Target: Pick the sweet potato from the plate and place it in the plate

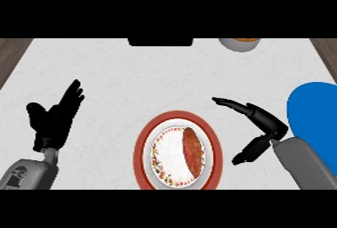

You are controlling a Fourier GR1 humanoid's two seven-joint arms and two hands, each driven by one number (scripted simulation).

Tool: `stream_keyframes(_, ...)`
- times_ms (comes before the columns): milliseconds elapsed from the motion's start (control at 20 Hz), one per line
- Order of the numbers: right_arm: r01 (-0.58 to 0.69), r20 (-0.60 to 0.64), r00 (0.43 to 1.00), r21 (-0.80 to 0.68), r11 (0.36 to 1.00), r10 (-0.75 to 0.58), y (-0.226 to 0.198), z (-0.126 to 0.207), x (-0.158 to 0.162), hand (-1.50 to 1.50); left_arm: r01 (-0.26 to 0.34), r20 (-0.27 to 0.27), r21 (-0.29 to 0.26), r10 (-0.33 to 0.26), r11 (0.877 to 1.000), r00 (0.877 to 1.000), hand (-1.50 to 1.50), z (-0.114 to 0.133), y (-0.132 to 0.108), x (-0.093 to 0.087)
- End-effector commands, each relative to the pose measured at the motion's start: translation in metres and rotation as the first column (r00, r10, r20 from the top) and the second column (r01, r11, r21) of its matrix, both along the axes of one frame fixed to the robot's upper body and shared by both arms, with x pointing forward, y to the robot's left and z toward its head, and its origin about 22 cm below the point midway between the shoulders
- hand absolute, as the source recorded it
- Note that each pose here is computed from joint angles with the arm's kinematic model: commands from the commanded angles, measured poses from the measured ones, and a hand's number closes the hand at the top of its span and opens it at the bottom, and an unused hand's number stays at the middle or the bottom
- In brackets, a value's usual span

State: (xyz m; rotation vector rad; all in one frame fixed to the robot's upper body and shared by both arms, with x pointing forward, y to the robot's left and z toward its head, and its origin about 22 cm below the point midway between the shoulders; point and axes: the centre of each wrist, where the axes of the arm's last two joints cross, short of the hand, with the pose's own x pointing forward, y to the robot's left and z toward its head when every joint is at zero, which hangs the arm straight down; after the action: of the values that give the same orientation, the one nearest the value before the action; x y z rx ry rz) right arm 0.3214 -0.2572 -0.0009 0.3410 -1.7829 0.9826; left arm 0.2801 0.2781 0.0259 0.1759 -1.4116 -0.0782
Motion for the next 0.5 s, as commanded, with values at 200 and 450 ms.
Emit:
stream_keyframes(200,-0.081,-0.005,0.997,-0.203,0.976,0.081,0.045,0.024,0.010,-1.50,-0.002,0.008,-0.008,0.002,1.000,1.000,0.00,0.014,0.032,0.019)
stream_keyframes(450,-0.120,-0.016,0.993,-0.323,0.939,0.121,0.036,0.024,-0.001,-1.50,0.006,-0.012,-0.008,-0.006,1.000,1.000,0.00,-0.021,0.016,0.002)
